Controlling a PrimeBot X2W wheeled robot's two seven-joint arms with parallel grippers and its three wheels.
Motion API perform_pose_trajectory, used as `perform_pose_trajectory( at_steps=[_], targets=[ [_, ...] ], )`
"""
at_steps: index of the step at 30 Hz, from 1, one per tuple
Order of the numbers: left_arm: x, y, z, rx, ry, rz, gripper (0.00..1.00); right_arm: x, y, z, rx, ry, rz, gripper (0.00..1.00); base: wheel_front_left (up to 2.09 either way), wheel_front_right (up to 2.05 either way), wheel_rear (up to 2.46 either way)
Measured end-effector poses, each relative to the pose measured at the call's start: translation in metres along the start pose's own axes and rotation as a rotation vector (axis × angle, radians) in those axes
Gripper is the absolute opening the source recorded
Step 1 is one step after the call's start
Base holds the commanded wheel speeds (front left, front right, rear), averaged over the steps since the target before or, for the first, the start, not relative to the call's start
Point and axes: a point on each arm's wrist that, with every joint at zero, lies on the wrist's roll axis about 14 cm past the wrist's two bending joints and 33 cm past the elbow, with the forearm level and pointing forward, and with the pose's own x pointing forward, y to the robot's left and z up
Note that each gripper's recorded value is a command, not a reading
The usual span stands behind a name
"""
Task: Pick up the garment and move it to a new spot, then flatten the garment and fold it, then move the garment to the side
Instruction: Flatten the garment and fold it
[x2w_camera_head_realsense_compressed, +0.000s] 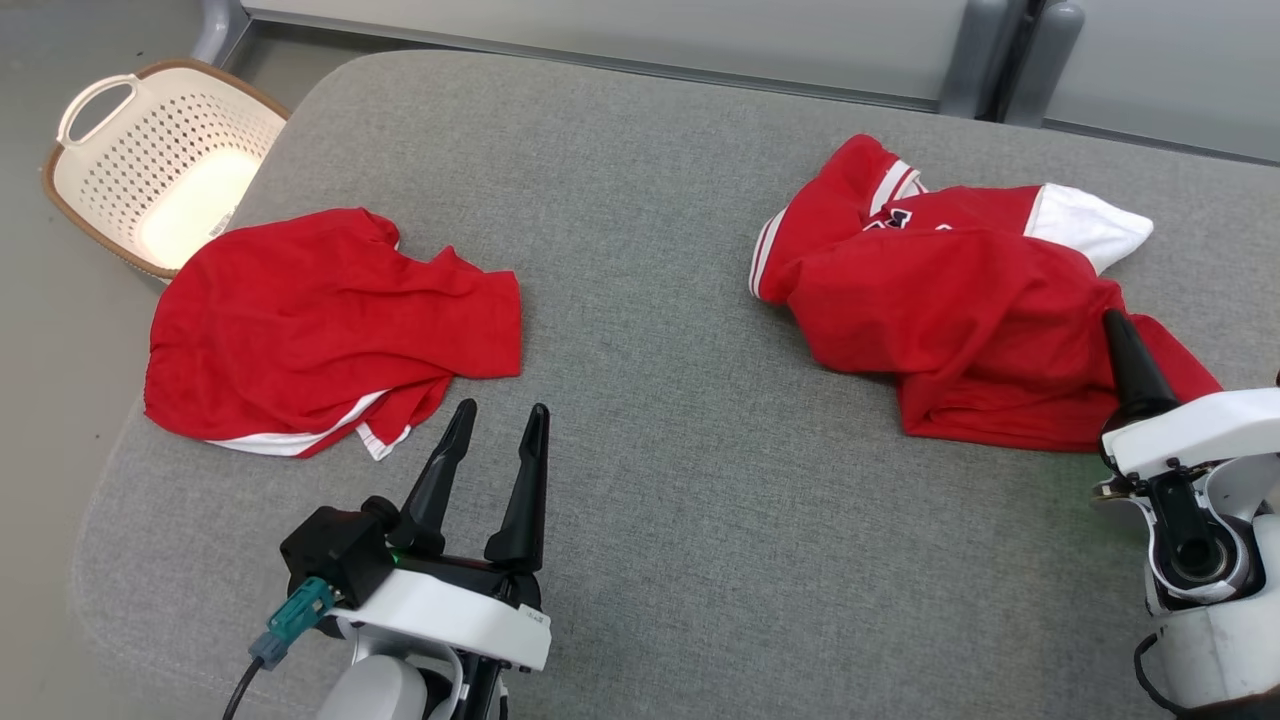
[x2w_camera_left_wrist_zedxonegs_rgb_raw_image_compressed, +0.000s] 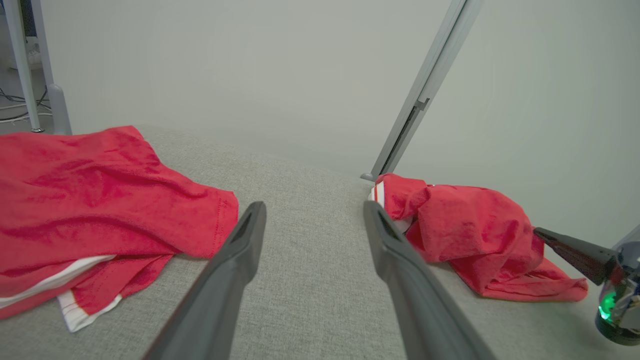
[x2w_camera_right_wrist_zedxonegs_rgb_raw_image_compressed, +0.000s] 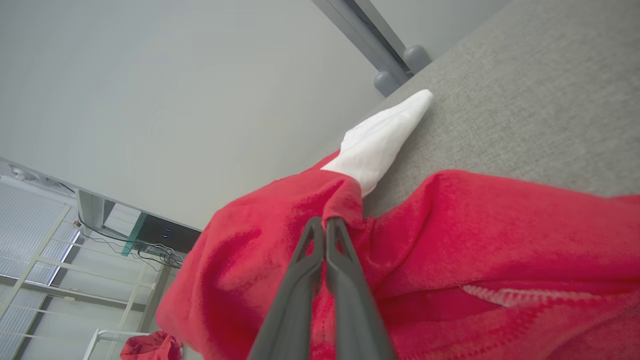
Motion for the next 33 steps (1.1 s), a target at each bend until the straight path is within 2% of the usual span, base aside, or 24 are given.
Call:
perform_pose_trajectory(
  at_steps=[9, 15, 20, 25, 30, 33],
  targets=[
    [0.0, -0.012, 0.006, -0.007, -0.022, -0.041, 1.0, -0.031, 0.027, 0.028, -0.163, -0.115, 0.083, 0.0, 0.0, 0.0, 0.0],
    [-0.003, -0.022, 0.01, -0.021, -0.037, -0.07, 1.0, -0.069, 0.06, 0.072, -0.292, -0.253, 0.168, 0.0, 0.0, 0.0, 0.0],
    [-0.008, -0.033, 0.009, -0.036, -0.039, -0.105, 1.0, -0.116, 0.084, 0.111, -0.434, -0.362, 0.206, 0.0, 0.0, 0.0, 0.0],
    [-0.01, -0.045, 0.008, -0.046, -0.038, -0.142, 1.0, -0.159, 0.083, 0.127, -0.513, -0.393, 0.17, 0.0, 0.0, 0.0, 0.0],
    [-0.009, -0.062, 0.009, -0.054, -0.039, -0.193, 1.0, -0.208, 0.052, 0.109, -0.563, -0.296, 0.043, 0.0, 0.0, 0.0, 0.0],
    [-0.007, -0.072, 0.006, -0.055, -0.03, -0.225, 1.0, -0.233, 0.024, 0.097, -0.522, -0.234, -0.057, 0.0, 0.0, 0.0, 0.0]
  ],
)
